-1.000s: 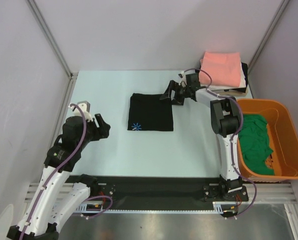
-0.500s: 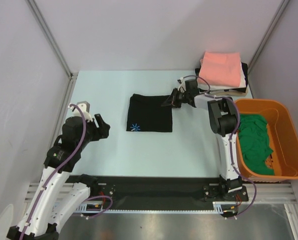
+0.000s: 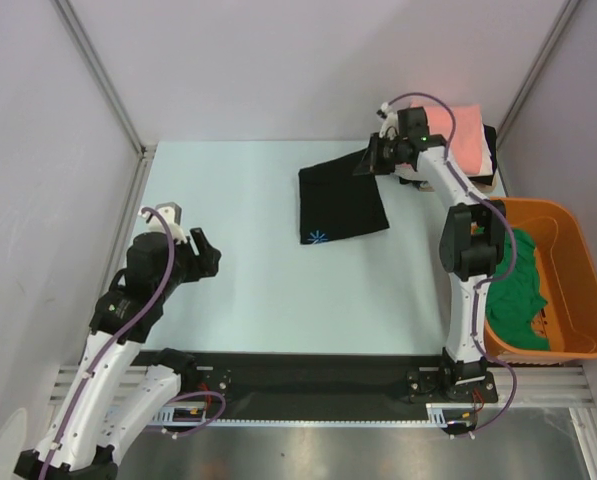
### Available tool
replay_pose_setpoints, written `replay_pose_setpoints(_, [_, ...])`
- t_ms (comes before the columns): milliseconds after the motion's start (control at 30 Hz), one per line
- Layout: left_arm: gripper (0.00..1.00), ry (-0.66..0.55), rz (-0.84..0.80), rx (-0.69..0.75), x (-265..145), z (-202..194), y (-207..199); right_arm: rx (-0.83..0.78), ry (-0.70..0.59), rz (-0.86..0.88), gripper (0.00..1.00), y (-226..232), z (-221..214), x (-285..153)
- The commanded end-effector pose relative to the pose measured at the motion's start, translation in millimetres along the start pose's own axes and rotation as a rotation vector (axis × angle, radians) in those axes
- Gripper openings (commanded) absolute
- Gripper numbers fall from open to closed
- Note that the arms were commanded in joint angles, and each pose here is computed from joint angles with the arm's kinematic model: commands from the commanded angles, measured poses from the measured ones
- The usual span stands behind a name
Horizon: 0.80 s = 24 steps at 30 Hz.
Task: Fold and stack the t-shirts
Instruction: Neatly place the folded tshirt to the corner
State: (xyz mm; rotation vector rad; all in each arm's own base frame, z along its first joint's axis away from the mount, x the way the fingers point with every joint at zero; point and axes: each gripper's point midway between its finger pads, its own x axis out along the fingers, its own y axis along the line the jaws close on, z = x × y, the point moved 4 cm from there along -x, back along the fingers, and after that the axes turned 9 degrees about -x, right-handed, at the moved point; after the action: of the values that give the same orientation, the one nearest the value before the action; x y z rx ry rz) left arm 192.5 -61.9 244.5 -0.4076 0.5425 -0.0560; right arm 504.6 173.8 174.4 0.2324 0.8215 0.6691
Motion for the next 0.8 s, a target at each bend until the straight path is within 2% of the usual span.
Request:
replay_pose_setpoints(0, [0.7, -0.02, -0.01, 0.019, 3, 3, -1, -0.133, -0.046, -0.152, 0.0, -7, 32, -55])
replay_pose_setpoints(367, [0.69, 0.001, 0.002, 0.02, 8, 0, 0, -0.247, -0.178, -0.315, 0.0, -21, 85, -128])
replay_pose_setpoints(767, [0.69, 0.042, 0.02, 0.027, 16, -5, 1, -0.336, -0.411, -0.339, 0.0, -14, 146, -210])
